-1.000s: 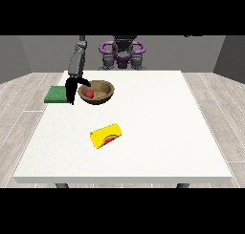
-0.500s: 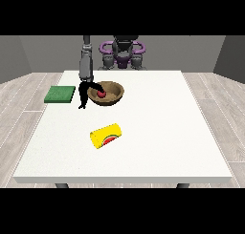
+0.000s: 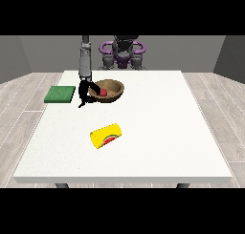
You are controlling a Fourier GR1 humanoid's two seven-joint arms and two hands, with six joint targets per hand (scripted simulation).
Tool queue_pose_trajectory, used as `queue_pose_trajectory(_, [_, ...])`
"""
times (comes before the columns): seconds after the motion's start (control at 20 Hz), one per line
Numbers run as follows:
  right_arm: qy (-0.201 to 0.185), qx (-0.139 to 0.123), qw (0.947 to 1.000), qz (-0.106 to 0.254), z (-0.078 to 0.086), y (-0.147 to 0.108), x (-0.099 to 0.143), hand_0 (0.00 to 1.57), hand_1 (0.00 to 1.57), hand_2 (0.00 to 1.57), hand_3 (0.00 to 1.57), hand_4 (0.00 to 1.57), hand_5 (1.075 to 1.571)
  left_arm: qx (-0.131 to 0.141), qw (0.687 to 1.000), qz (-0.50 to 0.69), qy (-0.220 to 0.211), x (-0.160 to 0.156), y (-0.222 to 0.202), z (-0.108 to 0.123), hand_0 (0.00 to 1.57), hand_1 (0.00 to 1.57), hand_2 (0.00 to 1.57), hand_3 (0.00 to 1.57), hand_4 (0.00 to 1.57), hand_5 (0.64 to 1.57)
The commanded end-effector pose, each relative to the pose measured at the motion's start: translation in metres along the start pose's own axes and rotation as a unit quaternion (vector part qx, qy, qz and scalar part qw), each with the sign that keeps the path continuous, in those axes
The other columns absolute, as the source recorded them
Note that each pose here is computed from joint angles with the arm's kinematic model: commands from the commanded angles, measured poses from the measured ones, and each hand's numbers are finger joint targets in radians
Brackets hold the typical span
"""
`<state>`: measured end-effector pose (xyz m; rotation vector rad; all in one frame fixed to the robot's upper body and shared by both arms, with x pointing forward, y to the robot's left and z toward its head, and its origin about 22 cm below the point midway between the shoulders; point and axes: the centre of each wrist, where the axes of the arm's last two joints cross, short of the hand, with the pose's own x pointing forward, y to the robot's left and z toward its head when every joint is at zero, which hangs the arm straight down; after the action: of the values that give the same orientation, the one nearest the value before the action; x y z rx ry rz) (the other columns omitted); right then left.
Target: Pick the cup and pour the ball into the bowl, then pick the bowl and place it on the pad
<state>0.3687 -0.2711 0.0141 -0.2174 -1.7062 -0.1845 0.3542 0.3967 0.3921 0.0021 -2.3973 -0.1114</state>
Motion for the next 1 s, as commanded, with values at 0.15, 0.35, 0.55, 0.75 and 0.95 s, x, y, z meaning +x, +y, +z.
queue_pose_trajectory(0.15, [0.109, 0.003, 0.988, 0.109, -0.016, 0.002, 0.032, 1.57, 1.57, 1.57, 1.57, 1.23, 1.472, 0.041, 0.997, -0.001, 0.067, -0.047, 0.026, 0.029, 0.0, 0.0, 0.0, 0.0, 0.0, 1.548])
queue_pose_trajectory(0.35, [0.117, 0.018, 0.9806, 0.157, -0.037, -0.01, 0.085, 1.57, 1.57, 1.57, 1.57, 1.26, 1.47, 0.068, 0.993, -0.009, 0.1, -0.057, 0.068, 0.06, 0.0, 0.0, 0.0, 0.0, 0.0, 1.546])
queue_pose_trajectory(0.55, [0.121, 0.019, 0.9845, 0.126, -0.044, -0.022, 0.086, 1.57, 1.57, 1.57, 1.57, 1.26, 1.486, 0.071, 0.994, -0.02, 0.082, -0.052, 0.083, 0.072, 0.0, 0.0, 0.0, 0.0, 0.0, 1.541])
queue_pose_trajectory(0.75, [0.087, 0.031, 0.9803, 0.174, -0.046, -0.055, 0.089, 1.57, 1.57, 1.57, 1.57, 1.3, 1.514, 0.091, 0.994, -0.049, 0.048, -0.022, 0.096, 0.064, 0.0, 0.0, 0.0, 0.0, 0.0, 1.539])
queue_pose_trajectory(0.95, [0.109, 0.038, 0.9767, 0.181, -0.048, -0.033, 0.071, 1.57, 1.57, 1.57, 1.57, 1.3, 1.514, 0.071, 0.994, -0.042, 0.071, -0.044, 0.058, 0.05, 0.0, 0.0, 0.0, 0.0, 0.0, 1.538])
